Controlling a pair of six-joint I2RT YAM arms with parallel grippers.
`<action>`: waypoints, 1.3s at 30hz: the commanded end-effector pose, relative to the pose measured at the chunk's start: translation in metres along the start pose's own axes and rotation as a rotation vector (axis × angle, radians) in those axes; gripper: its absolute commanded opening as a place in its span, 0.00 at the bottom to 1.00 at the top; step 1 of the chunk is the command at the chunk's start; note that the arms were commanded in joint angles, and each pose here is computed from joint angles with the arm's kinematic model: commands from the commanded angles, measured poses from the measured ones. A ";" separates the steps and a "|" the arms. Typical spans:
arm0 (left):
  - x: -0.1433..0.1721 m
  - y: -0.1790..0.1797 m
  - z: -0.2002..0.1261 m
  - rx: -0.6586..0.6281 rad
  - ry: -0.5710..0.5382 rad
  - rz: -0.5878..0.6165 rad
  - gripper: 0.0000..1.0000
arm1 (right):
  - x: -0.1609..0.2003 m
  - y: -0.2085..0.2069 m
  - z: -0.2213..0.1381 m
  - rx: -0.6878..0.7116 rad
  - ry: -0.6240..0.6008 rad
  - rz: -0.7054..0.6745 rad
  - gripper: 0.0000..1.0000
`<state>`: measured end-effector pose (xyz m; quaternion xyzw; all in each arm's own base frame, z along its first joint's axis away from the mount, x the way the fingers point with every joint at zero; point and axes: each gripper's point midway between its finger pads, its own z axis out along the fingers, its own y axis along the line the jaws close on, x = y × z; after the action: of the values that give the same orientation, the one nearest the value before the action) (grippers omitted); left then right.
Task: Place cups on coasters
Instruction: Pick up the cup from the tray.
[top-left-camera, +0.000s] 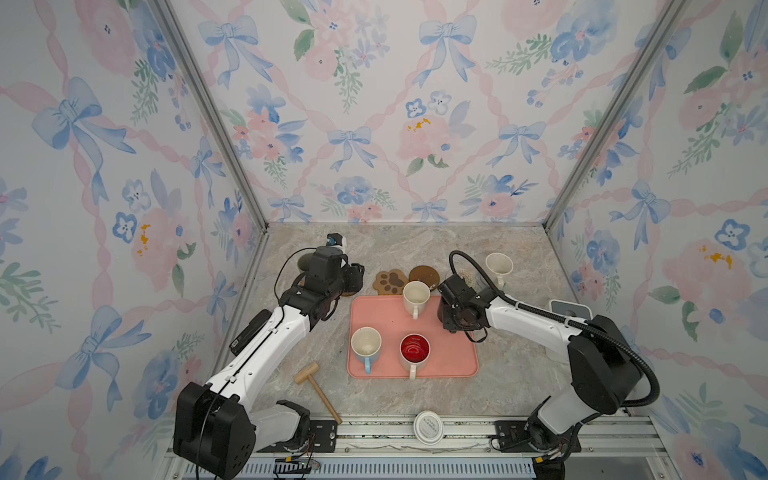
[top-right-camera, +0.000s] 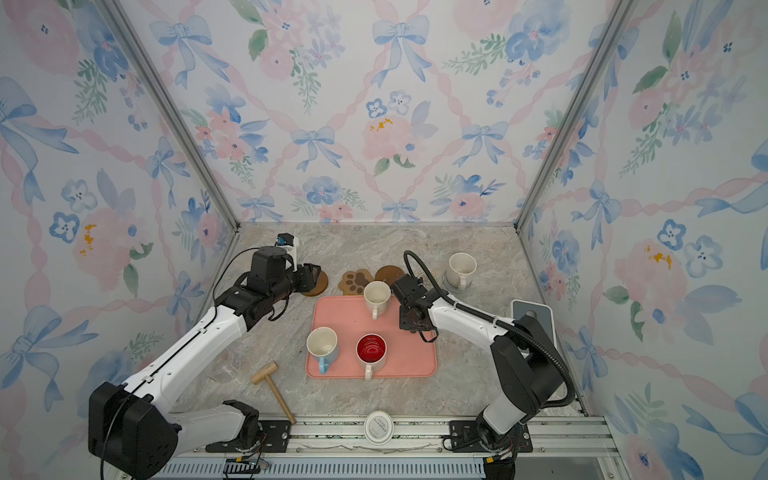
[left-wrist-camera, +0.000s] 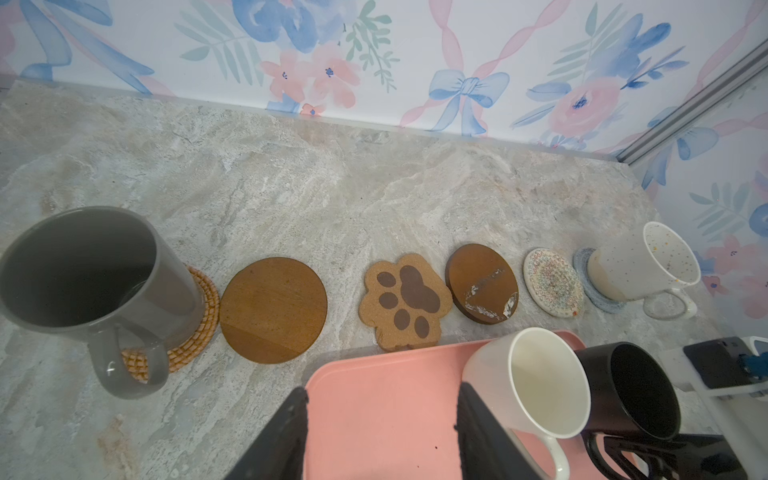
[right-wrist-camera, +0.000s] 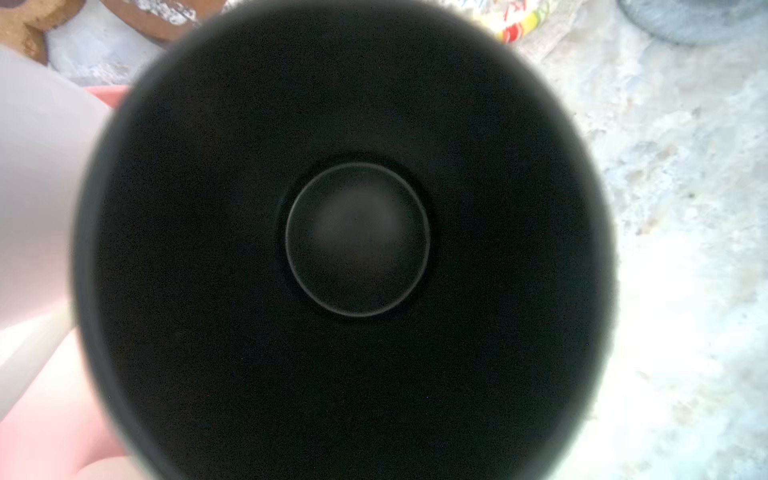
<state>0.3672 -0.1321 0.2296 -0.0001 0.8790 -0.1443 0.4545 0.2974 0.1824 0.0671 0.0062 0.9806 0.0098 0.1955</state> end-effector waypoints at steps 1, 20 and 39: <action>0.001 -0.005 -0.002 0.014 0.009 0.017 0.54 | -0.008 0.000 0.001 -0.001 -0.003 0.012 0.26; 0.006 -0.004 -0.004 0.011 0.011 0.014 0.54 | -0.020 -0.004 -0.031 0.030 -0.062 -0.065 0.00; 0.013 -0.011 -0.001 0.028 0.030 0.011 0.53 | -0.073 -0.020 -0.053 0.005 -0.166 -0.046 0.00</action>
<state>0.3633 -0.1424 0.2295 0.0117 0.8790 -0.1510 0.4522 0.3201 0.1602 0.1066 -0.0212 0.9759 -0.0100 0.2171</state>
